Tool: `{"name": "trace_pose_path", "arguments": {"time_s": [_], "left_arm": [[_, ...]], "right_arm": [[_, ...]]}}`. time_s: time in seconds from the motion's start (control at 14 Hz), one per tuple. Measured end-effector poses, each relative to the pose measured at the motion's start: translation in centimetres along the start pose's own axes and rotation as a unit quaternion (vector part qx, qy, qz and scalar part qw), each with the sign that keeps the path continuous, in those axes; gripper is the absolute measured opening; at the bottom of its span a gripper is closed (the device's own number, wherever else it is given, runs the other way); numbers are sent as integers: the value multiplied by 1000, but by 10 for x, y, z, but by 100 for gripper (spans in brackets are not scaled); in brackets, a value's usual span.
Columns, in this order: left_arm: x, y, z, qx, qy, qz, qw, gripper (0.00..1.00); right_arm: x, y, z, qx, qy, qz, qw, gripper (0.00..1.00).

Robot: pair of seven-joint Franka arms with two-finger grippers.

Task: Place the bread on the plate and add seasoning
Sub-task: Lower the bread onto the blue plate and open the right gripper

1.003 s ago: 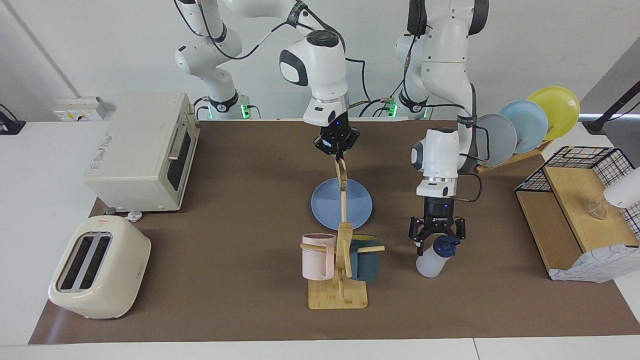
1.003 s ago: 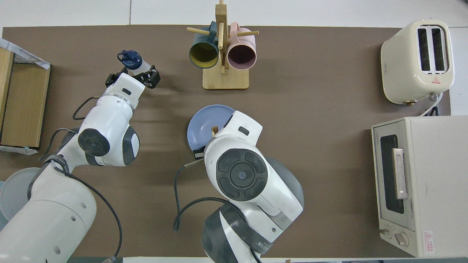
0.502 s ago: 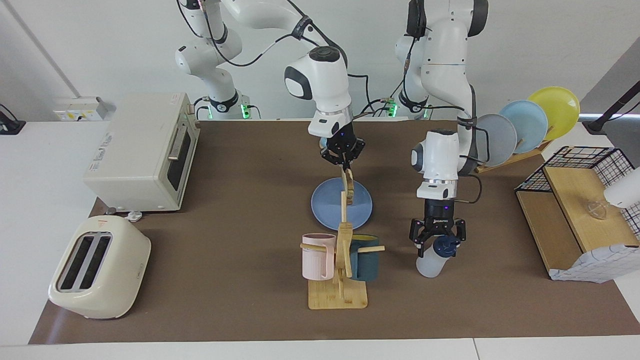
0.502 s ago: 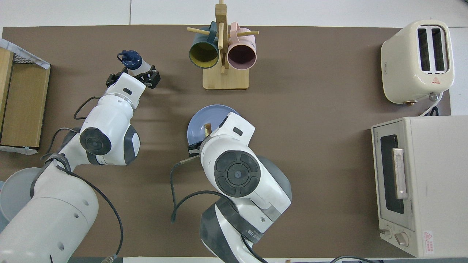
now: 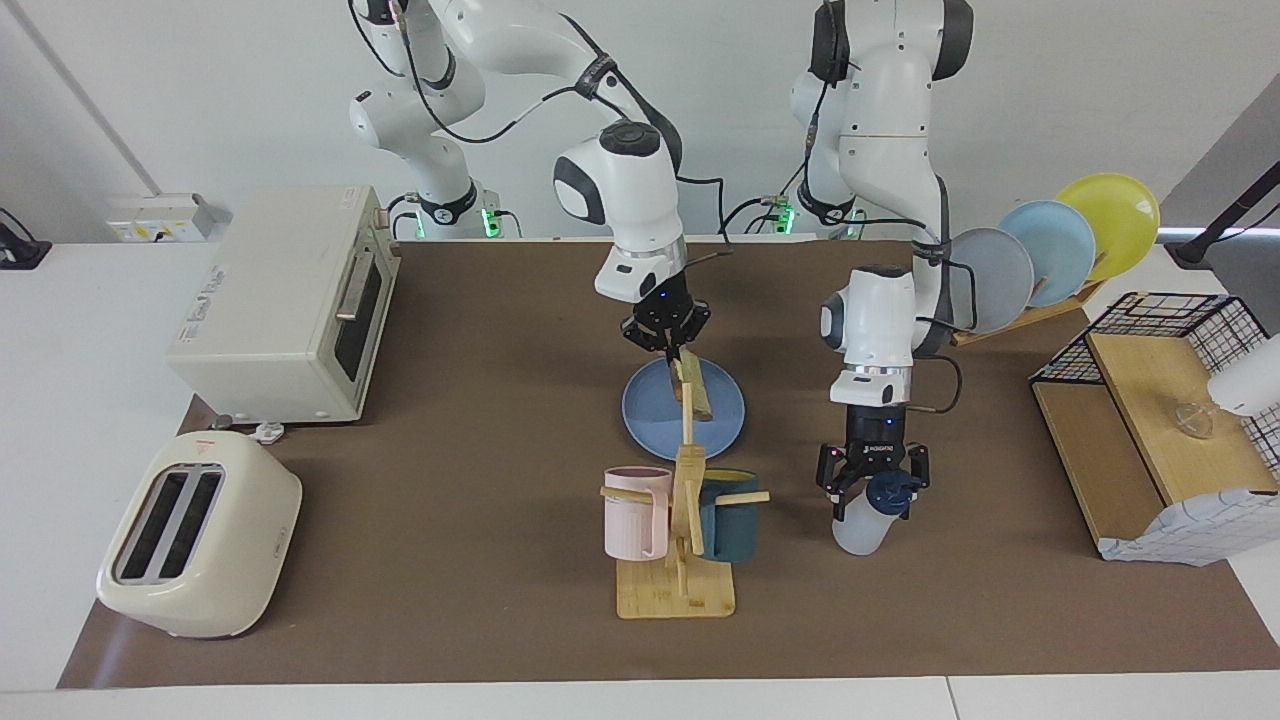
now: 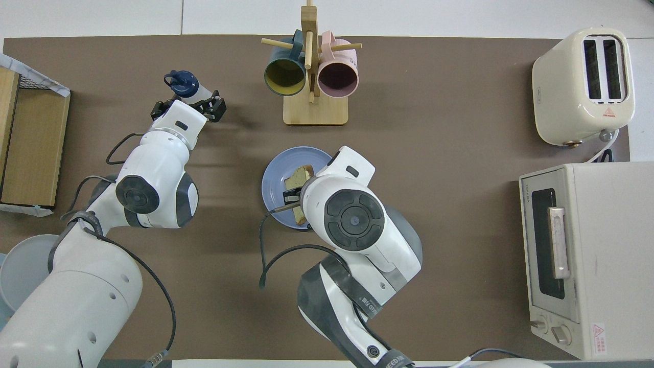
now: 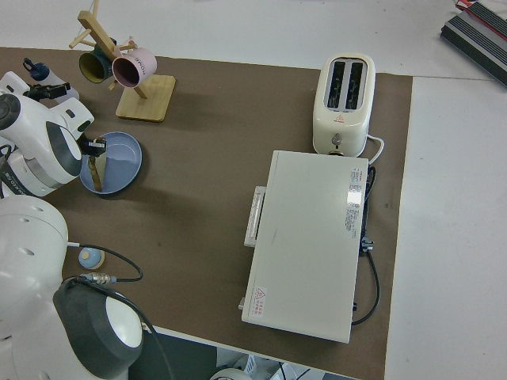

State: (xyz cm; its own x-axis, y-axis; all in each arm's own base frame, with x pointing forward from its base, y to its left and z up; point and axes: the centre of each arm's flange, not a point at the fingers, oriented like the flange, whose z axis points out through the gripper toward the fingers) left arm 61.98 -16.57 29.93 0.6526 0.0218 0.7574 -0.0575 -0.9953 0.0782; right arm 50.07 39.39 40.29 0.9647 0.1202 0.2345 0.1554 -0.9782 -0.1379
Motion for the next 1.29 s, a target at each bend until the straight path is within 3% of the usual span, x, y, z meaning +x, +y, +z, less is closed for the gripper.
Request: {"name": "trace_pose_path", "arguments": {"time_s": [0.57, 0.86, 1.29], "left_arm": [[5, 2, 1, -1, 5, 0, 1000, 100], [3, 2, 2, -1, 3, 1, 1000, 100], [1, 1, 3, 0, 2, 0, 1000, 96]], "right_arm": [[-20, 23, 15, -17, -23, 36, 999, 7], [-3, 50, 12, -15, -6, 51, 999, 7], [-3, 56, 15, -17, -7, 54, 998, 7]]}}
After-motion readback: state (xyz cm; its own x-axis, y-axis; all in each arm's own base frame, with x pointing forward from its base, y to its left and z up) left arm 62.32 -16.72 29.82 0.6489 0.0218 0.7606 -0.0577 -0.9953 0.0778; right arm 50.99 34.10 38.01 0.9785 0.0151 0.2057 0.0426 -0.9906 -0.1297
